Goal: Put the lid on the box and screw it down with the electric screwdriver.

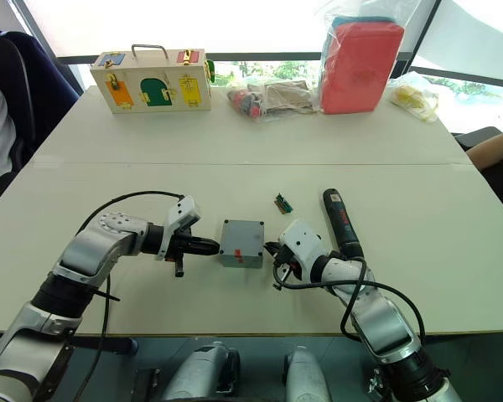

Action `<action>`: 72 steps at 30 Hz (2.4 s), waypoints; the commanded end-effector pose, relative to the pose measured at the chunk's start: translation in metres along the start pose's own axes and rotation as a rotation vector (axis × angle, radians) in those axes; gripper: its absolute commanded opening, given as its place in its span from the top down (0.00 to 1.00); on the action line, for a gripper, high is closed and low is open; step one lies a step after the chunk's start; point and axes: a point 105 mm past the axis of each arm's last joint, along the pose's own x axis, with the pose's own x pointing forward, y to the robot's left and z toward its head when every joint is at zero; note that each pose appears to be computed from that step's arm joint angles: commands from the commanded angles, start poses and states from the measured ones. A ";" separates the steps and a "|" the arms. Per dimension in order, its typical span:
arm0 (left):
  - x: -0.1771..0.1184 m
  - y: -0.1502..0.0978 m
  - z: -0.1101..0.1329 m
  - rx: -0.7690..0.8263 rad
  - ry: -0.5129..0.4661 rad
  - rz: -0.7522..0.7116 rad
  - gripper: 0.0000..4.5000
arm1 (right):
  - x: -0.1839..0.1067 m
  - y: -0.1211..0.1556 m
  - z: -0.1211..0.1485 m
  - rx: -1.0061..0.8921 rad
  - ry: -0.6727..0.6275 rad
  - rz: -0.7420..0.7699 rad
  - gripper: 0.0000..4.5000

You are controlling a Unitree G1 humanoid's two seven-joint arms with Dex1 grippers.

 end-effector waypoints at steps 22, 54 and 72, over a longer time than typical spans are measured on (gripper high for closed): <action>-0.059 -0.034 0.088 0.344 -0.112 -0.117 1.00 | -0.073 -0.030 0.021 0.256 -0.098 -0.213 0.57; -0.047 -0.037 0.075 0.440 -0.026 -0.103 1.00 | -0.063 -0.032 -0.018 0.357 -0.015 -0.223 0.52; -0.045 -0.033 0.075 0.440 -0.038 -0.081 1.00 | -0.060 -0.034 -0.019 0.352 -0.022 -0.227 0.84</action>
